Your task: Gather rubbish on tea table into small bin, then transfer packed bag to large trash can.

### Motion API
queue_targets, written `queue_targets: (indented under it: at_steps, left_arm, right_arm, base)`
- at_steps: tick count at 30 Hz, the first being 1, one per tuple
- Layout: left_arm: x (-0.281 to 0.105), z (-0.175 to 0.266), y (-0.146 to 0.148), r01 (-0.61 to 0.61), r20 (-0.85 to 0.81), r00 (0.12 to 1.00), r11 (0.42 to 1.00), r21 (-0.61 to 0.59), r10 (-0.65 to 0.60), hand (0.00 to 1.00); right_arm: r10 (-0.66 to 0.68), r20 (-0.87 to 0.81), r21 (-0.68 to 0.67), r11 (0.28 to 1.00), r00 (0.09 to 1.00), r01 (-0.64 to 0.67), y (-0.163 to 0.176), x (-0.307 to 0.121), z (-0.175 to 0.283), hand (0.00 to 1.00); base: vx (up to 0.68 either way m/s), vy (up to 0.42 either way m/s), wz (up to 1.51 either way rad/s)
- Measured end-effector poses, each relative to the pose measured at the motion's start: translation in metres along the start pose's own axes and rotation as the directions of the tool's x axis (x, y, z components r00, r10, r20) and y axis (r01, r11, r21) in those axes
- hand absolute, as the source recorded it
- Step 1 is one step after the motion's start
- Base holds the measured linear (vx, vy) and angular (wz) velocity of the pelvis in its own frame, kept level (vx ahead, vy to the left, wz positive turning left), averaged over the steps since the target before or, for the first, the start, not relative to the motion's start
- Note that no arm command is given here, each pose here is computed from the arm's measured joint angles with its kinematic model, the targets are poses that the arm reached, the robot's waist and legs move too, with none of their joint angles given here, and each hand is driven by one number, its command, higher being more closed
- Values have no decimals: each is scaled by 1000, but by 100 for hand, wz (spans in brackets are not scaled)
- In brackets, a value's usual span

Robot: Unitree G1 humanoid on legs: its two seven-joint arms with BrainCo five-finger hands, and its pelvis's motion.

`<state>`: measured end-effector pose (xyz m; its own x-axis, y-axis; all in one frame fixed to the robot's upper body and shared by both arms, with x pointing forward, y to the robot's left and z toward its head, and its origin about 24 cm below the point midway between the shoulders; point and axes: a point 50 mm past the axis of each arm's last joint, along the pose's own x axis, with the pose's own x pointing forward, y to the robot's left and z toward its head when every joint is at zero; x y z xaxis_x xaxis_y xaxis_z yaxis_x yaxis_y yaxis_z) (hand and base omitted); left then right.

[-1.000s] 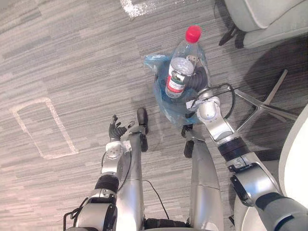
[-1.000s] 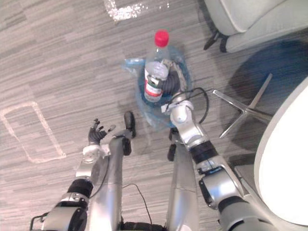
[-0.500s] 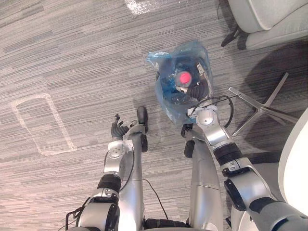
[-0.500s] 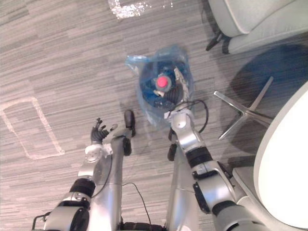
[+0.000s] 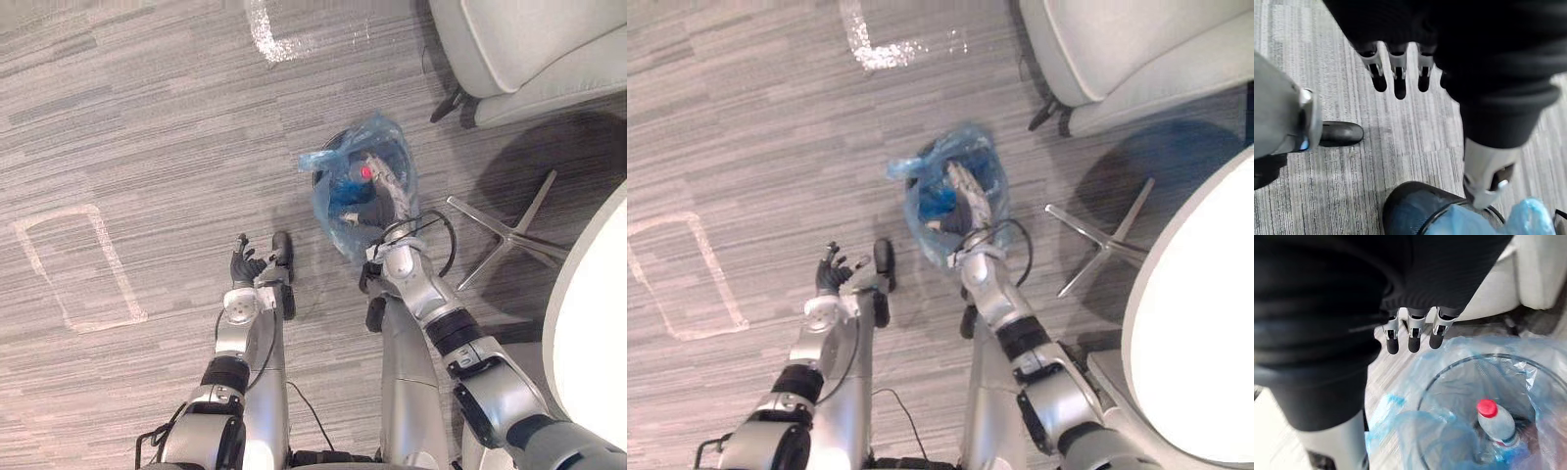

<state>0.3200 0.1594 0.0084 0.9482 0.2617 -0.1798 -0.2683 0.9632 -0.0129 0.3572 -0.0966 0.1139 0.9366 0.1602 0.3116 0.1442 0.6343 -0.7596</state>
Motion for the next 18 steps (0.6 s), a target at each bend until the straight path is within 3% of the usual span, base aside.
queue_targets:
  at_steps: [9,16,17,18]
  left_arm:
    - [2,0,-2,-12,-8,1000,1000,1,12,0]
    - [9,16,-8,-19,31,999,1000,-18,19,0]
    - [10,17,-9,-18,38,999,1000,-21,19,0]
    - [10,18,-9,-18,46,999,1000,-24,19,0]
  right_arm:
    - [89,-143,-184,976,986,-115,18,-5,-35,0]
    - [58,-268,-199,973,962,-114,9,1,-54,0]
    - [57,-277,-201,973,959,-116,9,1,-56,100]
    - [59,-284,-203,972,957,-120,9,2,-57,100]
  base:
    - [26,-10,8]
    - [33,4,10]
    - [12,4,13]
    - [5,2,10]
